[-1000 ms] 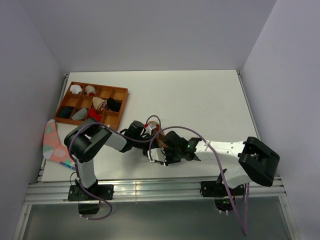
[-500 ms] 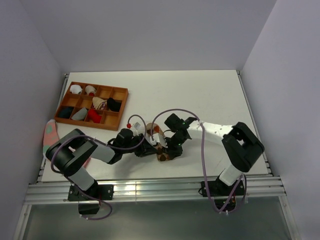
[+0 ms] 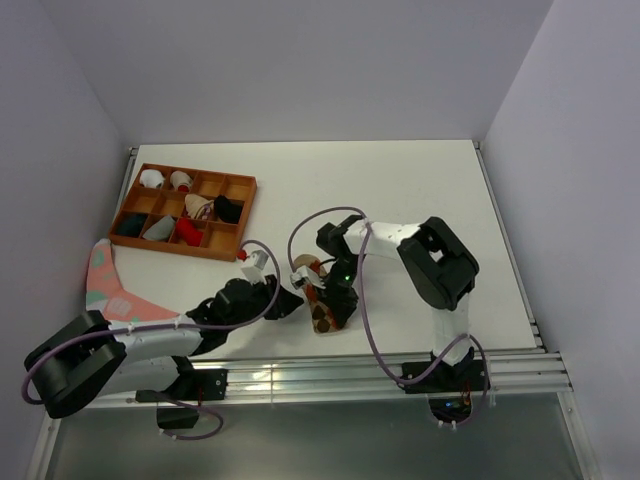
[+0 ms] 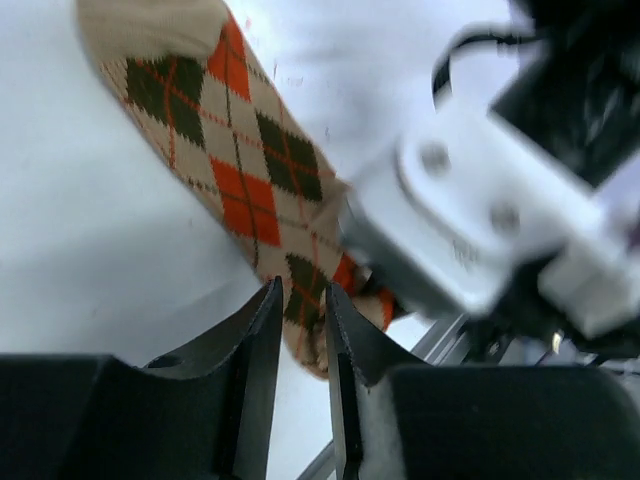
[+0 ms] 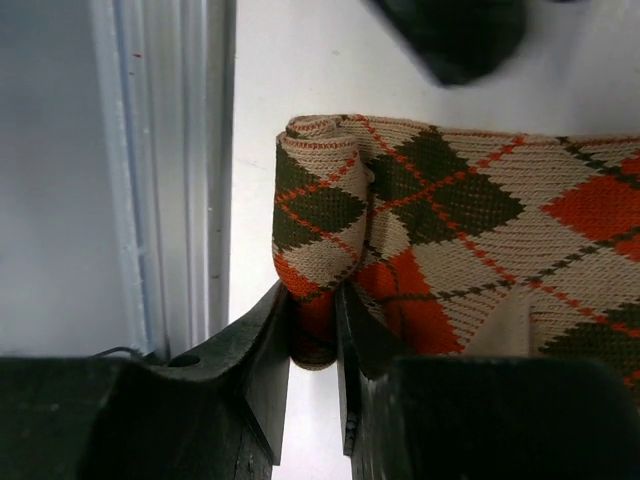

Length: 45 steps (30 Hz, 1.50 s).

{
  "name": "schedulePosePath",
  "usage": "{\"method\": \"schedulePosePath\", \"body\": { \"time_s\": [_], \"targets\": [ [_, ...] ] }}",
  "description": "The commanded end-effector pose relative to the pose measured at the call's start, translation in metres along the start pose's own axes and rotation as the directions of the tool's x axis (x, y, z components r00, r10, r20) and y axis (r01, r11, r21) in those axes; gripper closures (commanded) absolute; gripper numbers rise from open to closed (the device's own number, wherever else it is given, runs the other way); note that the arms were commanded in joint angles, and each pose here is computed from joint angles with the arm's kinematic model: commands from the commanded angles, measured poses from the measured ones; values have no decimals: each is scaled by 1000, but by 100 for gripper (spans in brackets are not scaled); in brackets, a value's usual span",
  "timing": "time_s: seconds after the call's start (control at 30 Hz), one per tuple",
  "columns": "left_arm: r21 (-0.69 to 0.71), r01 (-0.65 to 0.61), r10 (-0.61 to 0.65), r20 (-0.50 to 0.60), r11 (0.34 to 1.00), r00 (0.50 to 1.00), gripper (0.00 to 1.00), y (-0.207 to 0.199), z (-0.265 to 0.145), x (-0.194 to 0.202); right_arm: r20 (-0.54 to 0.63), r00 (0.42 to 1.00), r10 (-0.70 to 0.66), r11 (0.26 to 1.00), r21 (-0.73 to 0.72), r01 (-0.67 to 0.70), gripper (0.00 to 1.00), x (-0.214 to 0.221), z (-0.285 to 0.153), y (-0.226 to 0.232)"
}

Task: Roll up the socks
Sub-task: Roll the sock at the center of the board.

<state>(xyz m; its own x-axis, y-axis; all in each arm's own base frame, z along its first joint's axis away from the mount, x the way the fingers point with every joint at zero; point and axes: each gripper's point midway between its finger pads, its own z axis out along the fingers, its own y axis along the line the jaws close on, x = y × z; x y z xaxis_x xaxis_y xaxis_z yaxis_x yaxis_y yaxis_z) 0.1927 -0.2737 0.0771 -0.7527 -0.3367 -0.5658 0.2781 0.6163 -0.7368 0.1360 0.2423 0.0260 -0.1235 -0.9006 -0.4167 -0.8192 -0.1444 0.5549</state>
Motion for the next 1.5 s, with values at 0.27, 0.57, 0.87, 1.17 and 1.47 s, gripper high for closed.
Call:
{"method": "schedulePosePath", "body": {
  "time_s": [0.27, 0.57, 0.87, 1.17, 1.47],
  "targets": [
    [90, -246, 232, 140, 965, 963, 64, -15, -21, 13, -7, 989, 149, 973, -178, -147, 85, -9, -5, 8],
    [166, -380, 368, 96, 910, 925, 56, -41, -10, 27, -25, 981, 193, 963, -188, -195, 85, -6, -1, 3],
    [215, -421, 415, 73, 882, 907, 54, -59, 6, 45, -37, 974, 222, 953, -204, -224, 85, -2, 3, 2],
    [246, -430, 439, 20, 869, 898, 54, -59, 20, 67, -36, 969, 246, 943, -222, -248, 85, -3, 6, 5],
    [267, -415, 441, -45, 870, 896, 54, -53, 24, 84, -33, 966, 255, 942, -215, -256, 85, -5, 5, 3]
  ]
}}
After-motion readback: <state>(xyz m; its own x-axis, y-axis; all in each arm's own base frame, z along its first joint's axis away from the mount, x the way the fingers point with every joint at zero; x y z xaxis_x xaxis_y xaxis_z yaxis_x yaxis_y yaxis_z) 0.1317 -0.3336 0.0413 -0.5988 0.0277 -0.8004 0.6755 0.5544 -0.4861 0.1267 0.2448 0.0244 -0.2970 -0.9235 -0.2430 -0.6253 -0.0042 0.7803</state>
